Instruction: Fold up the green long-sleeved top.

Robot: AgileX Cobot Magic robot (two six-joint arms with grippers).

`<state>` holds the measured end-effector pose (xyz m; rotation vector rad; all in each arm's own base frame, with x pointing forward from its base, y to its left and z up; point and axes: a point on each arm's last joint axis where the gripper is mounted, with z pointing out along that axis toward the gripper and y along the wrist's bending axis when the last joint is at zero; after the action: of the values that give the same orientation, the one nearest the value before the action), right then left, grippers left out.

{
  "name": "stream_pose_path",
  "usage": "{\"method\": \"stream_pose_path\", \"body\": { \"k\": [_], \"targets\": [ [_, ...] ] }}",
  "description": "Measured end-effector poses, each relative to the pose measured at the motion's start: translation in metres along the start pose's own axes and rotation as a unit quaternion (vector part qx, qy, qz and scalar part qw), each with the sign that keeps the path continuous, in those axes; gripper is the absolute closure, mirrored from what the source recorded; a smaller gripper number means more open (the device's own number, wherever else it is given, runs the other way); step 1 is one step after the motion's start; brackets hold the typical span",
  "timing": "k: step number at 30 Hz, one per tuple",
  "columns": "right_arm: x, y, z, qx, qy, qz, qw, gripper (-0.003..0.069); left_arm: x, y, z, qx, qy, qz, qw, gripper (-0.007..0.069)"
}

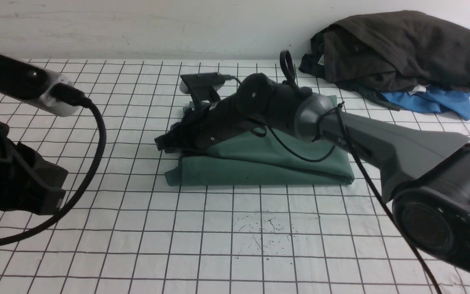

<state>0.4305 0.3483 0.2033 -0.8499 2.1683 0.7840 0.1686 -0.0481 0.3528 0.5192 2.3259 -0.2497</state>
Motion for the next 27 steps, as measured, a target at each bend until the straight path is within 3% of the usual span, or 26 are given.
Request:
{"method": "stream_pose_path", "body": {
  "k": [6, 11, 17, 22, 27],
  "targets": [
    [-0.046, 0.0, -0.062, 0.068, 0.004, -0.102, 0.992, 0.0671, 0.015, -0.007, -0.021, -0.021, -0.08, 0.022, 0.996, 0.0603],
    [-0.021, -0.026, -0.055, 0.141, 0.101, -0.05, 0.983, 0.0671, 0.023, -0.008, -0.027, -0.039, -0.128, 0.026, 0.991, 0.0603],
    [0.019, -0.024, 0.008, 0.112, 0.114, 0.01, 0.987, 0.0671, 0.025, -0.006, -0.022, -0.044, -0.135, 0.023, 0.99, 0.0603],
    [0.028, 0.0, 0.035, 0.091, 0.097, -0.056, 0.99, 0.0671, 0.026, -0.006, -0.021, -0.045, -0.138, 0.022, 0.989, 0.0603],
    [-0.001, 0.012, 0.007, 0.112, 0.082, -0.111, 0.984, 0.0671, 0.026, -0.006, -0.021, -0.046, -0.141, 0.022, 0.989, 0.0603]
  ]
}}
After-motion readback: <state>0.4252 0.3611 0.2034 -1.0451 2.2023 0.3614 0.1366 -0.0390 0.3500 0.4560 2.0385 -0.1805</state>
